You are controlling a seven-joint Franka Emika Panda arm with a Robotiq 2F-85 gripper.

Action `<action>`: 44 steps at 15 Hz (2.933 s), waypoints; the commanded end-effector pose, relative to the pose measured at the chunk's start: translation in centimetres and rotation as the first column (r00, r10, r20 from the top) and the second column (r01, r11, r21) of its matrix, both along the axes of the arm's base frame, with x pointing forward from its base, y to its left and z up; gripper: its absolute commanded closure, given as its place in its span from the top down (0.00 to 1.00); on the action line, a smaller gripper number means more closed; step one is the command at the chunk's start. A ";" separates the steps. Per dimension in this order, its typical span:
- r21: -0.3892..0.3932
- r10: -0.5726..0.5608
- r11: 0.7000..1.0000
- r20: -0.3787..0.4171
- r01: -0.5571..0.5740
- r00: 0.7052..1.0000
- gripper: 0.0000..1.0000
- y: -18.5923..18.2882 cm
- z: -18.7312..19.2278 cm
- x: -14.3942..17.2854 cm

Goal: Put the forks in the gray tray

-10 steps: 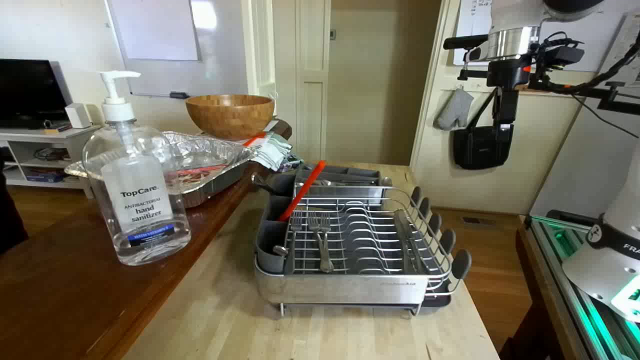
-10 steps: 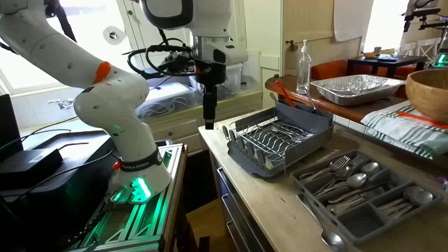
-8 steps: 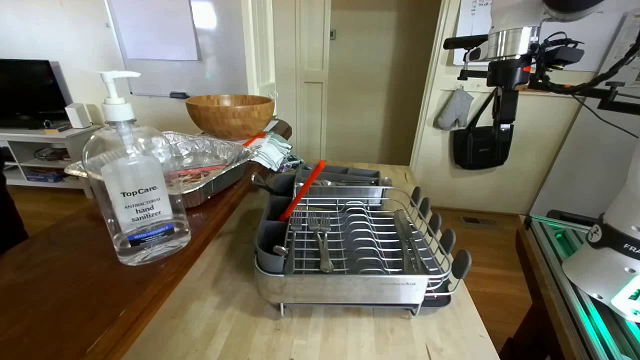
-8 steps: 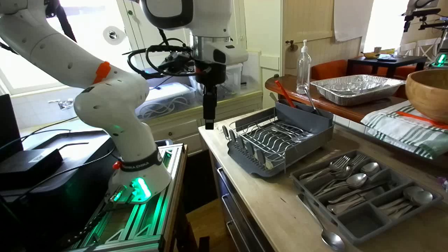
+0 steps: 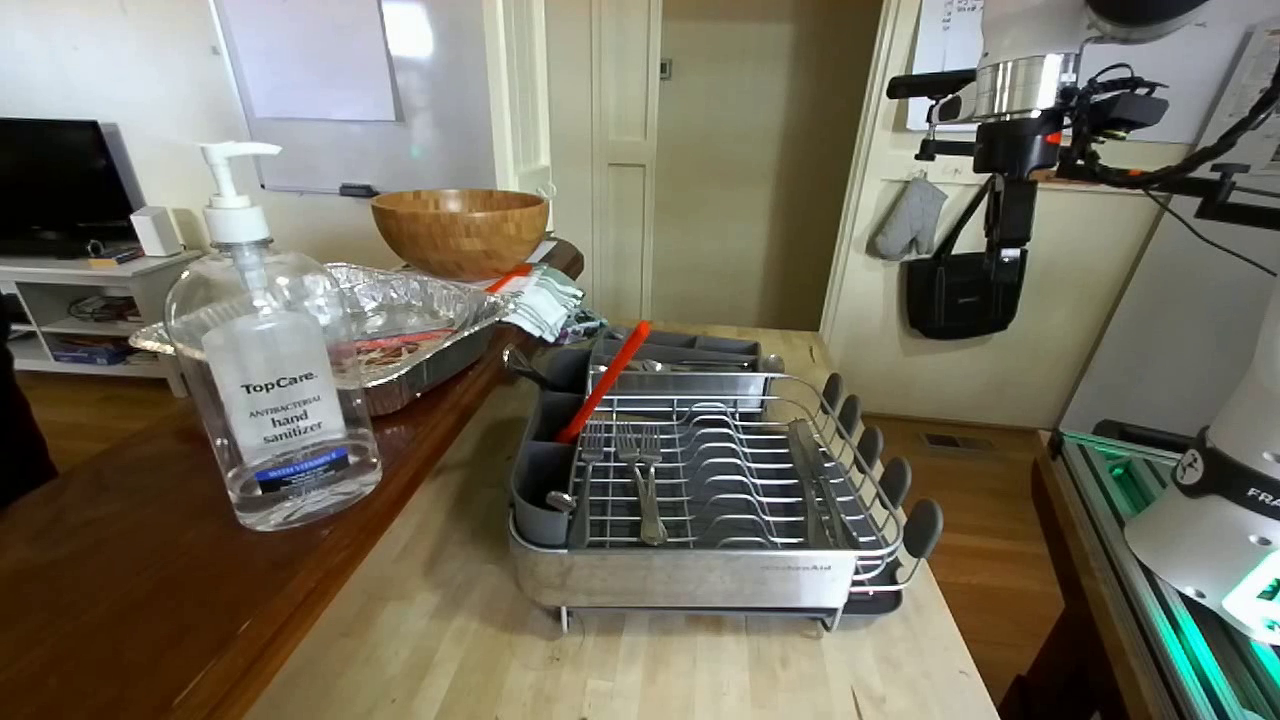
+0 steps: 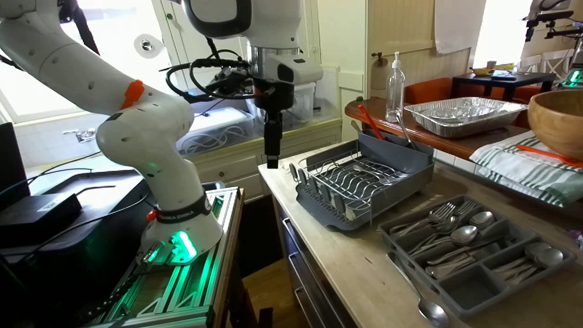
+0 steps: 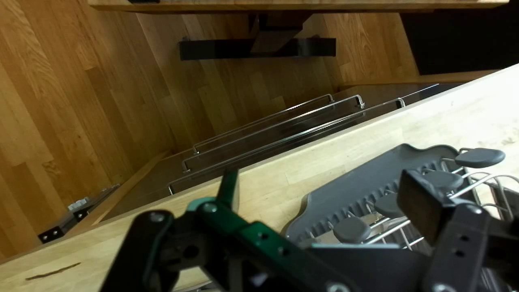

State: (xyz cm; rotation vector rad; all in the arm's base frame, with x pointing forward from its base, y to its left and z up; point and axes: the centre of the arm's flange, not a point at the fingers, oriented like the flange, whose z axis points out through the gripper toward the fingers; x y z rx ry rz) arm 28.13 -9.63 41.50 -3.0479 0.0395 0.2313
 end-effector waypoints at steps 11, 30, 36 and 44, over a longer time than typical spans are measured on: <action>0.071 -0.531 0.847 0.150 0.527 0.834 1.00 -1.5 0.3 8.0; 0.202 -0.624 0.781 0.219 0.591 0.750 1.00 8.7 -1.6 18.6; 0.273 -0.605 0.789 0.186 0.551 0.774 1.00 19.0 -5.6 25.3; 0.186 -0.660 0.740 0.015 0.646 0.752 1.00 24.8 -11.8 27.0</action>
